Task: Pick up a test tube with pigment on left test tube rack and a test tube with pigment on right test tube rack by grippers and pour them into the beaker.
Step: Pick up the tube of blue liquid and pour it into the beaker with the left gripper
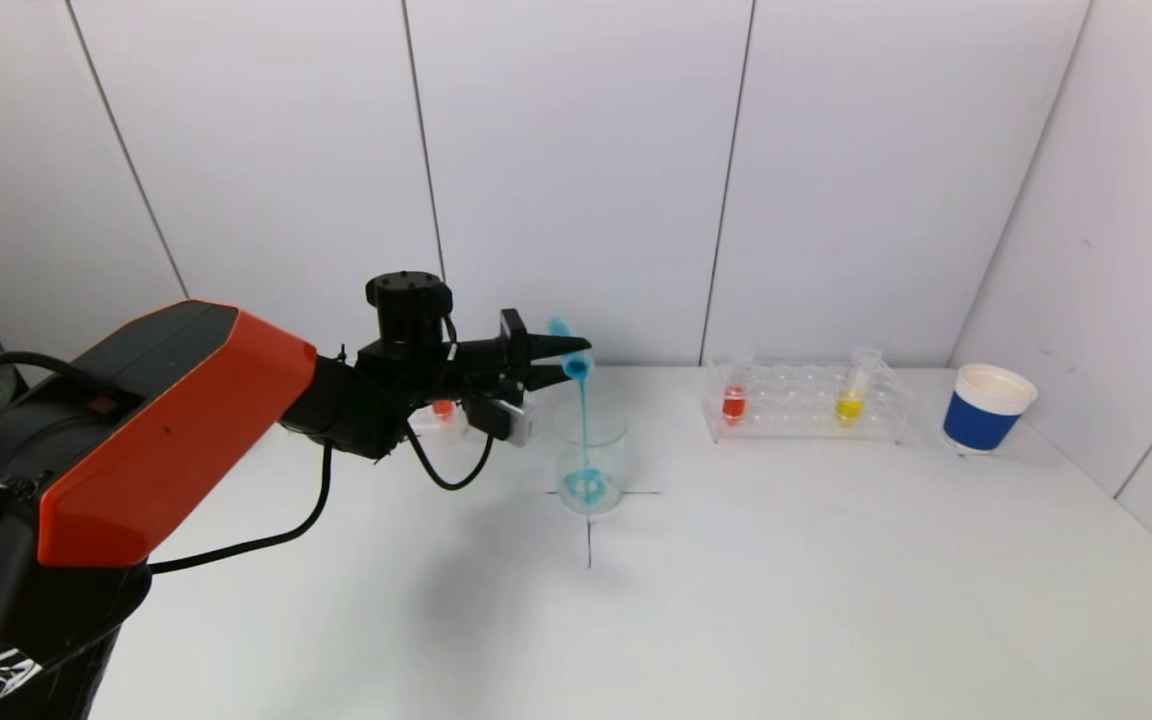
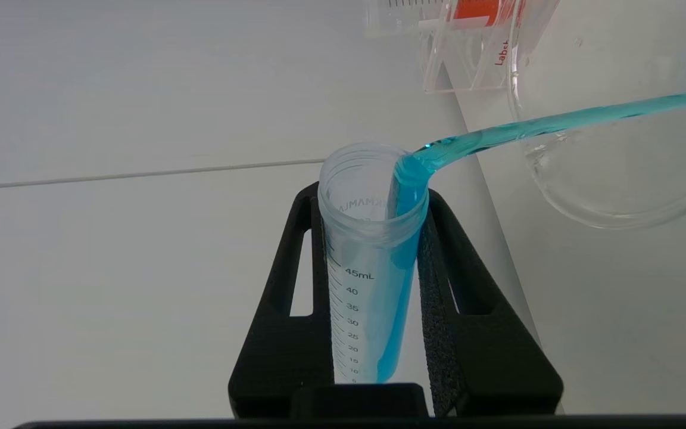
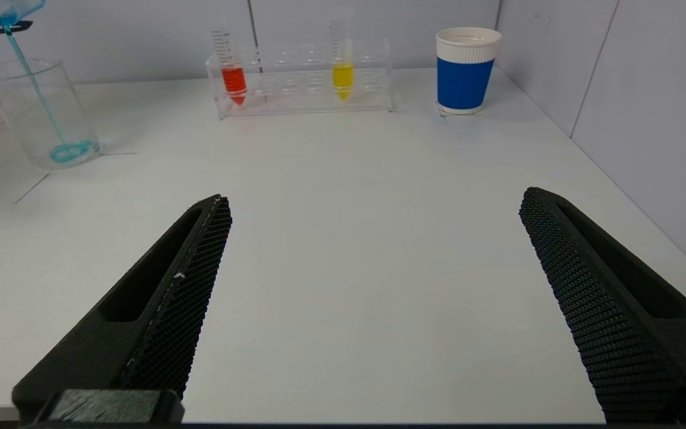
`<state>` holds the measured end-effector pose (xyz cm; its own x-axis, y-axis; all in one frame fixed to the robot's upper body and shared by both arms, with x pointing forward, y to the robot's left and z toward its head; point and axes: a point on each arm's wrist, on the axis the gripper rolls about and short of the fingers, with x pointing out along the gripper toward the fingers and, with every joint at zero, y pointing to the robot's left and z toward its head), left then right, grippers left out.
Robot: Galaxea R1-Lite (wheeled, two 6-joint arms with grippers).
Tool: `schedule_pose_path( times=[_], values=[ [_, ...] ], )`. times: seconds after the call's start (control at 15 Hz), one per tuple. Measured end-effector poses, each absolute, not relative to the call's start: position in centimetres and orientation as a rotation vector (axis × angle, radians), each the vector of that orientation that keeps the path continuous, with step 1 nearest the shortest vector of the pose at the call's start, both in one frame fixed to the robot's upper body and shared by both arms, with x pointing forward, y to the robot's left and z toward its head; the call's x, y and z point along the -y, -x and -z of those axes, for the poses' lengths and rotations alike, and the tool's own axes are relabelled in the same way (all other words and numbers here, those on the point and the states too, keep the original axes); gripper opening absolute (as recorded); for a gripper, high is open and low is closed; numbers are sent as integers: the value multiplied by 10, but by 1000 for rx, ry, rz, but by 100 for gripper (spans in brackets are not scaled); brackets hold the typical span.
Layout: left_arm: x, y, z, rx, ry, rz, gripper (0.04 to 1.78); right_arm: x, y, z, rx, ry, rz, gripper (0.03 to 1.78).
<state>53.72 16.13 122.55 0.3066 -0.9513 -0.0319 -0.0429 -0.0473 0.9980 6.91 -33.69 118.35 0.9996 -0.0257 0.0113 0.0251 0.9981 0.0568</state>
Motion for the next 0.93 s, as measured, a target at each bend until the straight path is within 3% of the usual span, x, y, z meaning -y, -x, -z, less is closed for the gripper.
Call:
schedule_pose_path(
  times=[0.93],
  values=[
    [-159,-537,-1225,1038,-1474,948,44,337,-69,-1184,12,-57,25,176]
  ],
)
